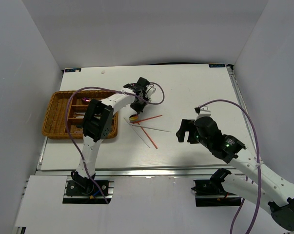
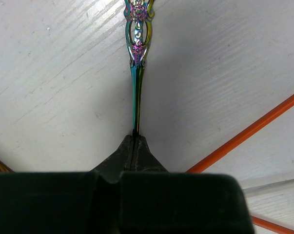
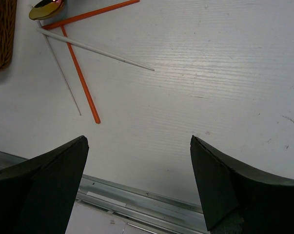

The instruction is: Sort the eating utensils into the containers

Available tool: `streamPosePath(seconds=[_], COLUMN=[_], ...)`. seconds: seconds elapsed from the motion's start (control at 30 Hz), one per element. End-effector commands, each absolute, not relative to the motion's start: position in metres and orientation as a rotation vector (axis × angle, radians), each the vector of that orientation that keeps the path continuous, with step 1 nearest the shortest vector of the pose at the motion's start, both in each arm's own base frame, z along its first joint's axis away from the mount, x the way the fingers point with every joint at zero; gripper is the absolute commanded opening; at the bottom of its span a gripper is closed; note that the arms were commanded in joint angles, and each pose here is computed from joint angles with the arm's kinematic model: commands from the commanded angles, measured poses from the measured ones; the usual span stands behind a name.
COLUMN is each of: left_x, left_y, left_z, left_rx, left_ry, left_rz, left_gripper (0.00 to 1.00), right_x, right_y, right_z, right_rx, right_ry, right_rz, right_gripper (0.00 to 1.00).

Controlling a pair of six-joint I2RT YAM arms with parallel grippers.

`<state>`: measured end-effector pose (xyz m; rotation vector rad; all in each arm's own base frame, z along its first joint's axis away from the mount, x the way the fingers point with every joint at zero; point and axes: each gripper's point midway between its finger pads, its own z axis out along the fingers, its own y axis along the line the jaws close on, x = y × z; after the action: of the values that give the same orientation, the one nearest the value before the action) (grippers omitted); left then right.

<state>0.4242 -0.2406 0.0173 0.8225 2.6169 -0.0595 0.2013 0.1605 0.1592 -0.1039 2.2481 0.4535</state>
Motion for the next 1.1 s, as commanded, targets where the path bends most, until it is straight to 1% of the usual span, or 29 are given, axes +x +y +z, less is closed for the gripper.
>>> streamPosePath(seconds=[0.0,0.23,0.37,0.63,0.7,0.9,1.0,1.03,1.07], left_x=[0.429,0.439,0.442,0.440,0.444,0.463,0.482,0.491,0.491], left_y=[-0.241,-0.253,-0.264,-0.263,-0.261,-0.238,-0.197,-0.177,-0.166], left_z=[0.035,0.081,0.101,0.114,0.127,0.181,0.200,0.215,0.209], left_rx=[0.782,0.680,0.593,0.536,0.497,0.236,-0.055,-0.200,-0.268], left_ry=[2.590,2.475,2.423,2.399,2.370,2.253,2.209,2.169,2.169], left_rz=[-0.034,-0.117,-0.209,-0.224,-0.215,-0.189,-0.186,-0.258,-0.282], left_gripper=[0.00,0.00,0.00,0.00,0.00,0.00,0.00,0.00,0.00], right_x=[0.206,0.206,0.207,0.208,0.208,0.208,0.208,0.208,0.207], right_y=[0.157,0.153,0.152,0.148,0.147,0.145,0.145,0.145,0.145], right_z=[0.169,0.171,0.175,0.180,0.180,0.183,0.186,0.186,0.186], right_rx=[-0.088,-0.075,-0.079,-0.076,-0.078,-0.073,-0.071,-0.072,-0.072], right_ry=[2.213,2.202,2.191,2.178,2.180,2.174,2.166,2.167,2.168], right_rz=[0.438,0.422,0.422,0.403,0.396,0.389,0.394,0.394,0.395], right_gripper=[0.89,0.89,0.89,0.89,0.89,0.89,0.89,0.89,0.89])
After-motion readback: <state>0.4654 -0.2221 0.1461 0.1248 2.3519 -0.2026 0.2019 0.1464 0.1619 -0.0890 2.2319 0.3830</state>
